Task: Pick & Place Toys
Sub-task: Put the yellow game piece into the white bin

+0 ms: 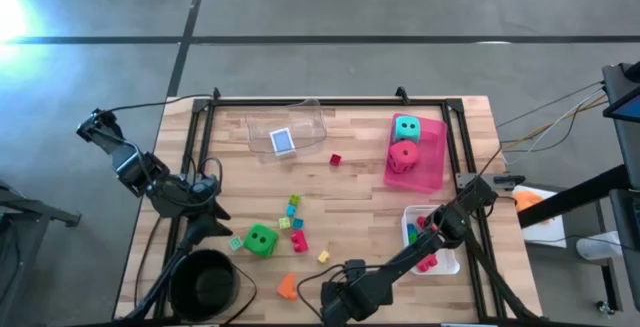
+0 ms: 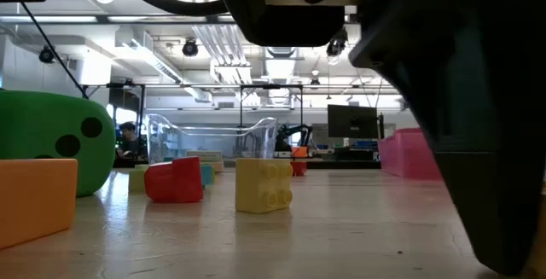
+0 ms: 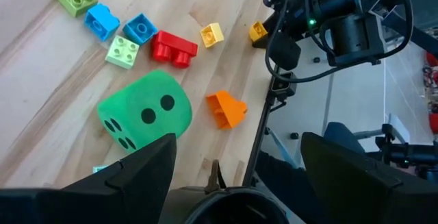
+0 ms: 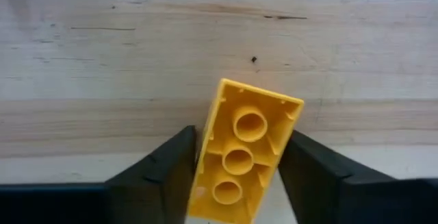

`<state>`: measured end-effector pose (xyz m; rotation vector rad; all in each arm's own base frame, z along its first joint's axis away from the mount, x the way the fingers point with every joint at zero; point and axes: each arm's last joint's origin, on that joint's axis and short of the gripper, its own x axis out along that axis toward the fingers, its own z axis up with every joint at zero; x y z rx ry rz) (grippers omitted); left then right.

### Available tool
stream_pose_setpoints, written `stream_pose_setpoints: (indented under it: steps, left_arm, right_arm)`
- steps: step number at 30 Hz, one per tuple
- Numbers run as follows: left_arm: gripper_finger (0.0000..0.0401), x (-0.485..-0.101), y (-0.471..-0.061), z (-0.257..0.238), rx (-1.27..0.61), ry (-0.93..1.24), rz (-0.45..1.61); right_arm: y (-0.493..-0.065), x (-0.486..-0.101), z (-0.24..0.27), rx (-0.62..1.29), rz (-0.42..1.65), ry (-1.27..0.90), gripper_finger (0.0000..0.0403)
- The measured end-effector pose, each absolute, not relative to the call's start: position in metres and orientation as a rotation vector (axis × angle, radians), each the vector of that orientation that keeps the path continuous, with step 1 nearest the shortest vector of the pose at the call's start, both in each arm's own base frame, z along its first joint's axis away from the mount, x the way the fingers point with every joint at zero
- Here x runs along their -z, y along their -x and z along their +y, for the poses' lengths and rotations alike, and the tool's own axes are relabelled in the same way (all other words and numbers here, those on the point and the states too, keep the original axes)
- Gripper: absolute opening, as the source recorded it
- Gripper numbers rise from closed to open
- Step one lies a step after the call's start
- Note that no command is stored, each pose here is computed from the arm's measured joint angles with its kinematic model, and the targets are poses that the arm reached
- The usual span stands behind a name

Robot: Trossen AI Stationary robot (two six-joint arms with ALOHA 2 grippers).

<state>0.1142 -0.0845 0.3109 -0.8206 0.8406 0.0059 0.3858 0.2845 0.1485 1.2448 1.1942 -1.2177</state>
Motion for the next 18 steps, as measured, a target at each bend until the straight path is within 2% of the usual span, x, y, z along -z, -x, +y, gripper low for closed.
stream_pose_setpoints:
  steps: [5, 18]
  left_arm:
    - [0.0316, -0.311, -0.114, -0.084, -0.006, 0.821, 0.840]
    - [0.0316, -0.311, -0.114, -0.084, -0.008, 0.819, 0.838]
  right_arm:
    - [-0.386, -0.149, 0.284, 1.193, 1.208, -1.222, 0.0131]
    - [-0.385, -0.160, 0.289, 1.142, 1.182, -1.199, 0.0131]
